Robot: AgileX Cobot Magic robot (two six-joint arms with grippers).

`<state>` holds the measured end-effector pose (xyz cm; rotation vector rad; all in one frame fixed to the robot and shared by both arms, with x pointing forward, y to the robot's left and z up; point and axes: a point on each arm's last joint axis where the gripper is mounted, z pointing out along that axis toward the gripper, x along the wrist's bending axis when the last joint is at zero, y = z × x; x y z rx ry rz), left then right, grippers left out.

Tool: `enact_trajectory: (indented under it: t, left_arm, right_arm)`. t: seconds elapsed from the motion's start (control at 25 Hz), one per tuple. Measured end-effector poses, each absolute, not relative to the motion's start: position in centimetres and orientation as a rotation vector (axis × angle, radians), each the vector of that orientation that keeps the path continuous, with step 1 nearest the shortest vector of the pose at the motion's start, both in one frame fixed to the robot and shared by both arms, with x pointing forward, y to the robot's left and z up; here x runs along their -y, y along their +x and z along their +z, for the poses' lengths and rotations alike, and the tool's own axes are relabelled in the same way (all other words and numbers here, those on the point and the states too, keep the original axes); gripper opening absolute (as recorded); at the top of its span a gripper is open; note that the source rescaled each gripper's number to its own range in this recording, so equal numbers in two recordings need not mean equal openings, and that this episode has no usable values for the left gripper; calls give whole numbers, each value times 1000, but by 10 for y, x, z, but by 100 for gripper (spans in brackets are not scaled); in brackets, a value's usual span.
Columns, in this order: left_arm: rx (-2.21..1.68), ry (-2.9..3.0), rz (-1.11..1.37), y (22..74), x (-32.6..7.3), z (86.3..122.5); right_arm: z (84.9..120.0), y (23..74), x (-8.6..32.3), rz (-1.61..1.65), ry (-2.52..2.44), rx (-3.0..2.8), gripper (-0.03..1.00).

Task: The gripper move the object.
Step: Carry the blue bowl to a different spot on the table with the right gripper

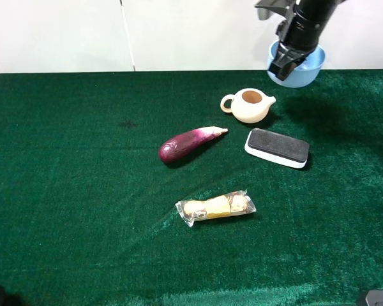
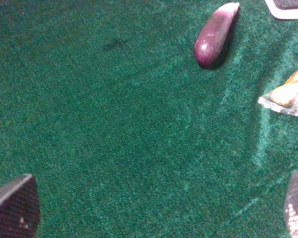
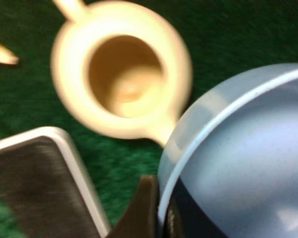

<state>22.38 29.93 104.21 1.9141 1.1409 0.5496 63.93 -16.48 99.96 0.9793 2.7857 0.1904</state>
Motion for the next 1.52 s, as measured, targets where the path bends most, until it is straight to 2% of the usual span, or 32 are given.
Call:
enact_trajectory:
  t: [0.16,0.32,1.08,1.32,1.52]
  left_arm:
    - [-1141,1914,550,224,-299,1042]
    - [-1141,1914,550,224,-299,1042]
    - [-1141,1914,550,224,-299,1042]
    - [-1141,1914,550,224,-299,1042]
    - [-1141,1914,550,224,-299,1042]
  right_arm:
    - [1019,619,140,218,920,-2817,0]
    - [1021,597,135,230,918,-2845,0]
    - [995,419,219,277,1324,-2695,0]
    - [967,388,228,295,1485,-2674,0]
    - [954,382,227,355,1558,-2618,0]
